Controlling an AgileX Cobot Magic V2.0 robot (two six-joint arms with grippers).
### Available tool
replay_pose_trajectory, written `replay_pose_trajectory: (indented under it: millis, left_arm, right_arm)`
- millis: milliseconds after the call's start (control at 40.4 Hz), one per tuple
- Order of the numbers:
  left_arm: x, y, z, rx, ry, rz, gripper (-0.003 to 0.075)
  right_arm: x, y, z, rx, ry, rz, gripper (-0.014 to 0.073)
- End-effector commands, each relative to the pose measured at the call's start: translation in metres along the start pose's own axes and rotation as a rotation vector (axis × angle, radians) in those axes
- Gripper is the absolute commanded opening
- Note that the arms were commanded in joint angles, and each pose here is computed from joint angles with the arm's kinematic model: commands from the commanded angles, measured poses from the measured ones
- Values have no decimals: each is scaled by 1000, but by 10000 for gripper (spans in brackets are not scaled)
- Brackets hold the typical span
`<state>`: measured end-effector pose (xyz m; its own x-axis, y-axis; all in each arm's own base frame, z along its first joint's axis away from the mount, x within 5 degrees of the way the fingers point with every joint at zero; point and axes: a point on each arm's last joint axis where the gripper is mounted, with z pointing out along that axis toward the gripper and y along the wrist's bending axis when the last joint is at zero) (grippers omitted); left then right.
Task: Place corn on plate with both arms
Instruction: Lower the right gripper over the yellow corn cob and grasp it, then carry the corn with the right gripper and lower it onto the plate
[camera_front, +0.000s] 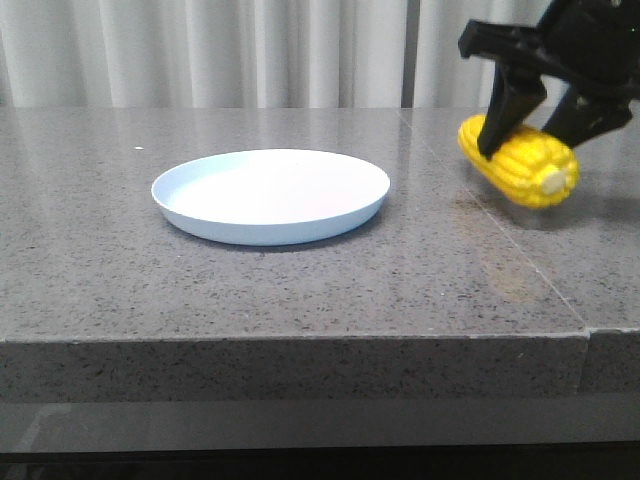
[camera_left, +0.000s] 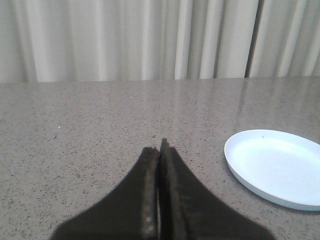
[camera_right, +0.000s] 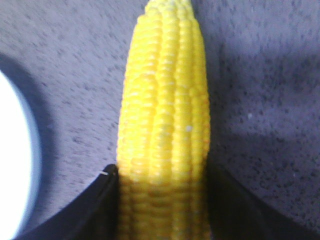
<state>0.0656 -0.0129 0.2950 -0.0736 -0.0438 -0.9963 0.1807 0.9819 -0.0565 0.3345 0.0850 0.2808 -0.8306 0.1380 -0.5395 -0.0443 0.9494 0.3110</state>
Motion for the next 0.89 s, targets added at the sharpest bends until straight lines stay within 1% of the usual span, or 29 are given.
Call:
replay_pose_trajectory:
  millis: [0,99,223,297,371,520,644,792,866]
  left_arm:
    - [-14,-1,-1,3,-90,-12,-20]
    - [-14,-1,-1,3,-90,-12,-20]
    - [-14,-1,-1,3,-90,-12,-20]
    - [-14,-1,-1,3,-90,-12,-20]
    - [-14,-1,-1,3,-90,-12,-20]
    - [-14,-1,-1,3,-90,-12,-20]
    - [-14,-1,-1,3,-90,-12,-20]
    - [-14,-1,-1,3,-90,-12,-20]
    - [-14,-1,-1,3,-90,-12,-20]
  right_arm:
    - [-15,26,-43,-81,-145,-43,148]
    - [-12,52,-54,-137,-121,-73,148]
    - [-12,87,-58,-204,-106,-57,148]
    - [-9,114,-57,-242,-88,-46,148]
    - [-7,134,-52,-256,-76,-52,148]
    - [-1,166,-26,-231,-53,-56,148]
    - [2,176,0,-166,-24,-28,148]
    - [4,174,20,-106,11,4,148]
    - [6,174,25,-97,20,12,154]
